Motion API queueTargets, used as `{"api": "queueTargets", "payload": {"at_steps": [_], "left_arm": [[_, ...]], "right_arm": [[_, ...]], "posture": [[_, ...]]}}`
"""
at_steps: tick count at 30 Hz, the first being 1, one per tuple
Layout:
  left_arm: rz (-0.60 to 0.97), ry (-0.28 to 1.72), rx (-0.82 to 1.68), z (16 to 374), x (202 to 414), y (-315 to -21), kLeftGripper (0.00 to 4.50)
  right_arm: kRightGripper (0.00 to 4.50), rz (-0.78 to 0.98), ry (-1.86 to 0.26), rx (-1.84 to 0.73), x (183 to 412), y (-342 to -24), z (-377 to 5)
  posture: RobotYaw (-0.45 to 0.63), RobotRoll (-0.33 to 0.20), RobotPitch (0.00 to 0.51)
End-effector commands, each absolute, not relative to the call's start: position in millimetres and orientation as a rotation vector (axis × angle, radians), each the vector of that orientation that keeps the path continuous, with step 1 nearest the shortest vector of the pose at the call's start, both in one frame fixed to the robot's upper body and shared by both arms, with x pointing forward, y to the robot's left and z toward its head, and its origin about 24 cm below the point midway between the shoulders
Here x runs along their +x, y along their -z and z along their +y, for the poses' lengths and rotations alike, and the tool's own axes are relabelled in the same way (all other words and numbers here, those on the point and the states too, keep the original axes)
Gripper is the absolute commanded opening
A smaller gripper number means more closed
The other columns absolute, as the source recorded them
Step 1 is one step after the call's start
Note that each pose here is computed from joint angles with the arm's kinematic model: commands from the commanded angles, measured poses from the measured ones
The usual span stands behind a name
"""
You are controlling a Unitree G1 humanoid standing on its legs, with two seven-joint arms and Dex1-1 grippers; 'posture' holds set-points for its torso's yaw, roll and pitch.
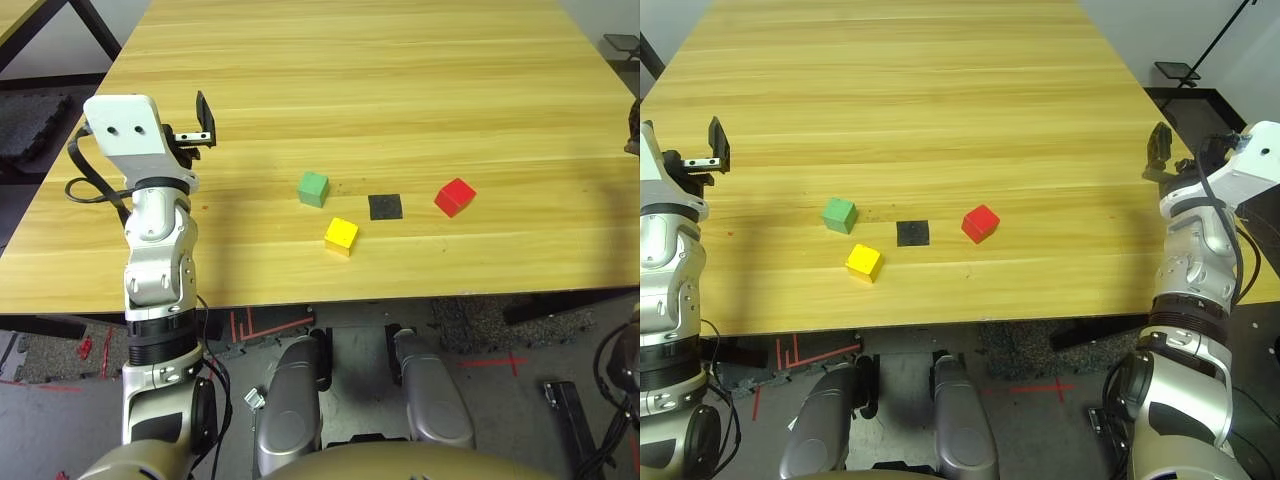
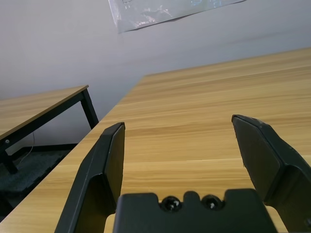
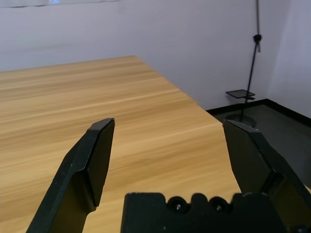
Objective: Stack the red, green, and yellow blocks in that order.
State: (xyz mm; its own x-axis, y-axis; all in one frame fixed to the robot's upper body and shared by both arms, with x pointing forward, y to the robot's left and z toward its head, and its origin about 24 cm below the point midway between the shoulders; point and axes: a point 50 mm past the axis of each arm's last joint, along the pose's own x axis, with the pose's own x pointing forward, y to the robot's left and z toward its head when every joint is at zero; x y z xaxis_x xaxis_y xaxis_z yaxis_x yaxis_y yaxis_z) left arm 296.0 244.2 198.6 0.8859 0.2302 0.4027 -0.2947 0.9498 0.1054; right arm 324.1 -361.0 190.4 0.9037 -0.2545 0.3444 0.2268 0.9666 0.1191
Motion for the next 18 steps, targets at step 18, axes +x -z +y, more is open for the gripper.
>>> {"api": "queueTargets", "payload": {"at_steps": [18], "left_arm": [[-0.404, 0.212, 0.197, 243.3, 306.8, -193.2, 4.47]], "right_arm": [[4.50, -0.266, 0.007, 0.065, 319.2, -197.1, -320.6]], "posture": [[0.17, 0.031, 0.267]]}}
